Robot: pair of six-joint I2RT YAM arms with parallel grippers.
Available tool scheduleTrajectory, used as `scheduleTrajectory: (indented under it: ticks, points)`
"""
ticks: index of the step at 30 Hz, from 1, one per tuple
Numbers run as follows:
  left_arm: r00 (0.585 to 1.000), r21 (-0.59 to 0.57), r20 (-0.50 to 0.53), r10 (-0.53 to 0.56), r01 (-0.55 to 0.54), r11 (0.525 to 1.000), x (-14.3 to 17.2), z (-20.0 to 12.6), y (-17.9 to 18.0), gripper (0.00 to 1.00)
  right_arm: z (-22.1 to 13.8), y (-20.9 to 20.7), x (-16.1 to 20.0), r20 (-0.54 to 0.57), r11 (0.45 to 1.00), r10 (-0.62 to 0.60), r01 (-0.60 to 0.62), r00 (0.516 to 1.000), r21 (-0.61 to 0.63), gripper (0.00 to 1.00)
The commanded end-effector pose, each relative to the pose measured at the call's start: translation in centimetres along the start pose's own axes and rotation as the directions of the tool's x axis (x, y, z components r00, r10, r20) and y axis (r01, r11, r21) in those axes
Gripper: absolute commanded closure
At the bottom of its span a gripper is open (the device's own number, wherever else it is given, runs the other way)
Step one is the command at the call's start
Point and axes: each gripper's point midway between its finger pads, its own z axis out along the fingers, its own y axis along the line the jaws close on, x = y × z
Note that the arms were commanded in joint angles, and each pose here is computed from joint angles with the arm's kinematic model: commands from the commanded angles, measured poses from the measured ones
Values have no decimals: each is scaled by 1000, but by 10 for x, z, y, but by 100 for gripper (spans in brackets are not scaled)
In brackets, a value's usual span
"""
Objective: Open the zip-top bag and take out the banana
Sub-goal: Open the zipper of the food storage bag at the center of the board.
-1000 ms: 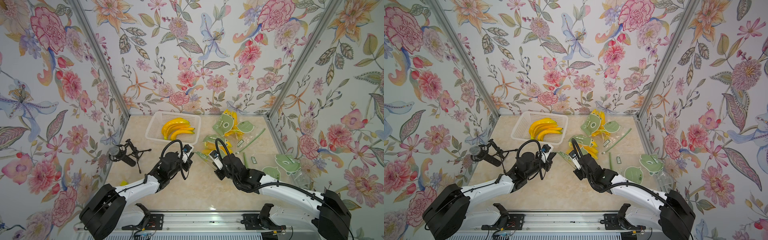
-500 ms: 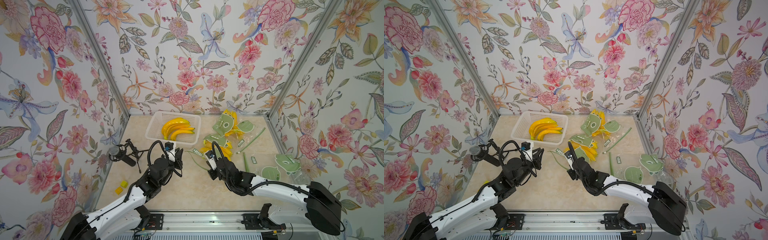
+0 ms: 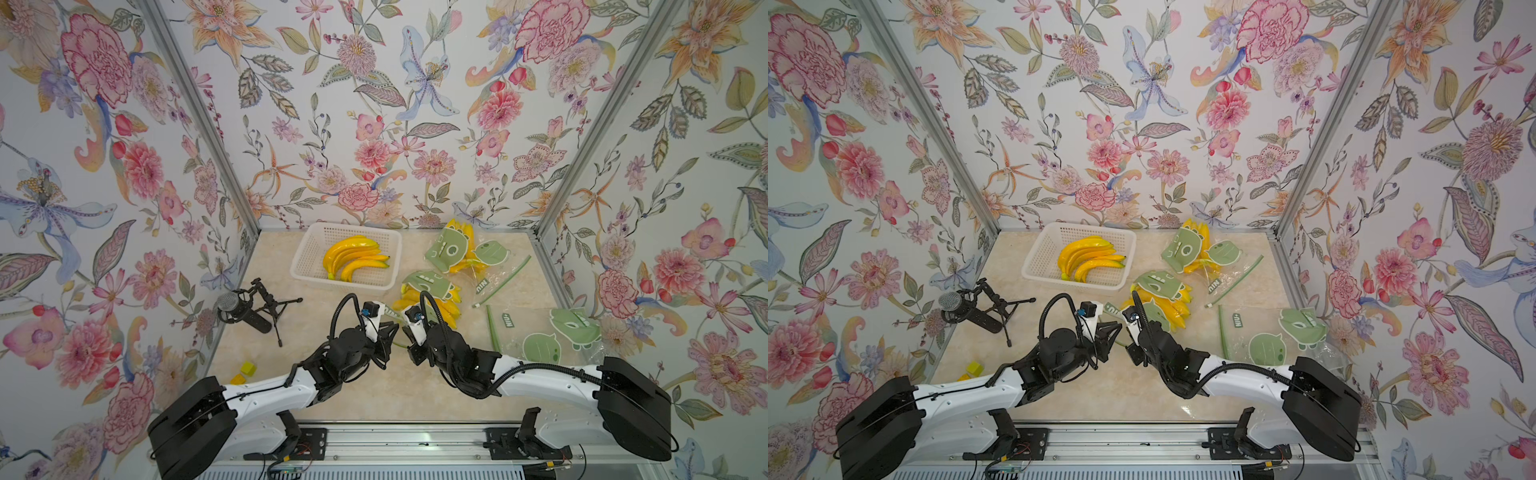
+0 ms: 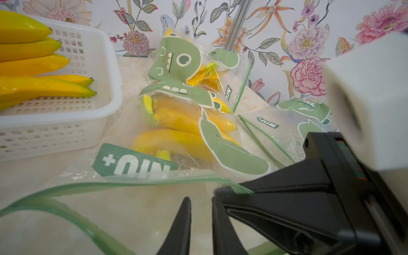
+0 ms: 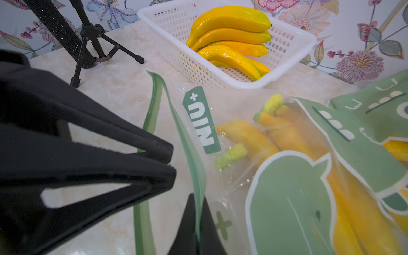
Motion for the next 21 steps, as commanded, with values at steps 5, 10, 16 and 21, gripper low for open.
scheduleTrajectory:
  ticks: [5,10,16,21]
  points:
    - [1000,-58,-17,-12,11,998,8,19,8,69,-11,2,-9,72,998,69,-68,995,-10,100]
    - [998,-110,-64,2,-9,994,27,26,22,63,-12,4,-7,73,997,79,-78,994,-20,100]
    - [997,-152,-72,-19,8,988,38,28,38,57,-16,3,-12,90,995,96,-95,991,-17,100]
    - [999,-148,-46,-25,18,989,38,24,40,53,-15,0,-7,69,995,104,-104,992,-1,100]
